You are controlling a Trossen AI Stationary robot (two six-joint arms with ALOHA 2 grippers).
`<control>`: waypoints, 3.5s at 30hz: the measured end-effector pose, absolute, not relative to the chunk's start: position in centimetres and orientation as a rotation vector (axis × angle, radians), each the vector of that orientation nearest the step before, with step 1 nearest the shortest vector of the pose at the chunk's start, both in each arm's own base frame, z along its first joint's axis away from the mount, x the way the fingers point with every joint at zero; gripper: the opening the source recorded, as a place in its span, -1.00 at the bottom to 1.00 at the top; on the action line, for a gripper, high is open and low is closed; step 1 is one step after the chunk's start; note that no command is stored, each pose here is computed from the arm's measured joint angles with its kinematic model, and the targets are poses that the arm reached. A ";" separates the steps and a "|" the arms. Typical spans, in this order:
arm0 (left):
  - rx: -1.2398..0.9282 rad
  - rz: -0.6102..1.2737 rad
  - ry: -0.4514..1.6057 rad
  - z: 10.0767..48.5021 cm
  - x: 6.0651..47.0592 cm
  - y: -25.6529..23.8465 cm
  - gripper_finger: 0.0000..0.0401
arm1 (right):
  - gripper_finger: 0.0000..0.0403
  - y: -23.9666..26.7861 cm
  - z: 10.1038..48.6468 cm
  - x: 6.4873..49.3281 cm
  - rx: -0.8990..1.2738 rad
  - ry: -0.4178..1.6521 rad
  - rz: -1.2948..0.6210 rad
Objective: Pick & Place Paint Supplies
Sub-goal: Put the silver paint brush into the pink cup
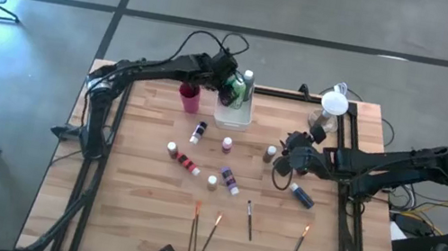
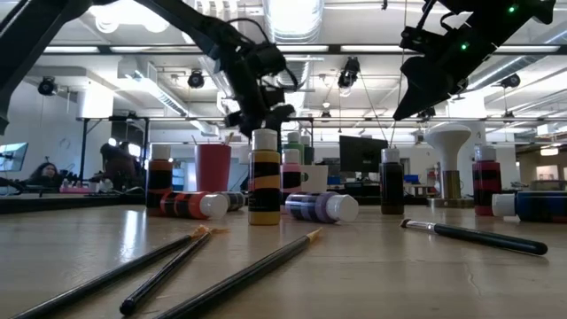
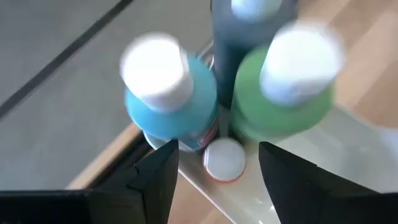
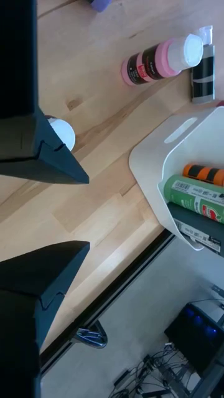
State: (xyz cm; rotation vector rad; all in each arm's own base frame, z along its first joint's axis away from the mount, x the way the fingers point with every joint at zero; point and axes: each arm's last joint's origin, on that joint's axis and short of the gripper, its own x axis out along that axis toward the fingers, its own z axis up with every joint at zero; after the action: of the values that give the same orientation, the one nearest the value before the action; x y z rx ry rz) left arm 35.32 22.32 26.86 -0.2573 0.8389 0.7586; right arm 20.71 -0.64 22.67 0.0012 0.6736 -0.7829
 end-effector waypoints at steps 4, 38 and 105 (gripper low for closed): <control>-0.233 0.738 0.860 30.0 35.2 22.2 0.13 | -0.15 -0.6 22.7 20.7 0.002 0.673 -0.783; -0.042 0.656 0.518 38.9 23.5 2.5 0.13 | -0.26 -0.4 24.2 22.2 0.022 0.505 -0.691; -0.202 0.287 0.220 25.0 17.9 -0.8 0.13 | -0.11 6.5 25.7 28.4 0.508 1.208 -0.377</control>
State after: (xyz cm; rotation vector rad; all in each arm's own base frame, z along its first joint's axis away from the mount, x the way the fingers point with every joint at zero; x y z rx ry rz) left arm 17.91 -0.79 24.98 -0.2019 0.2197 0.2867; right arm 28.37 6.49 25.72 0.5084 1.2078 -0.3774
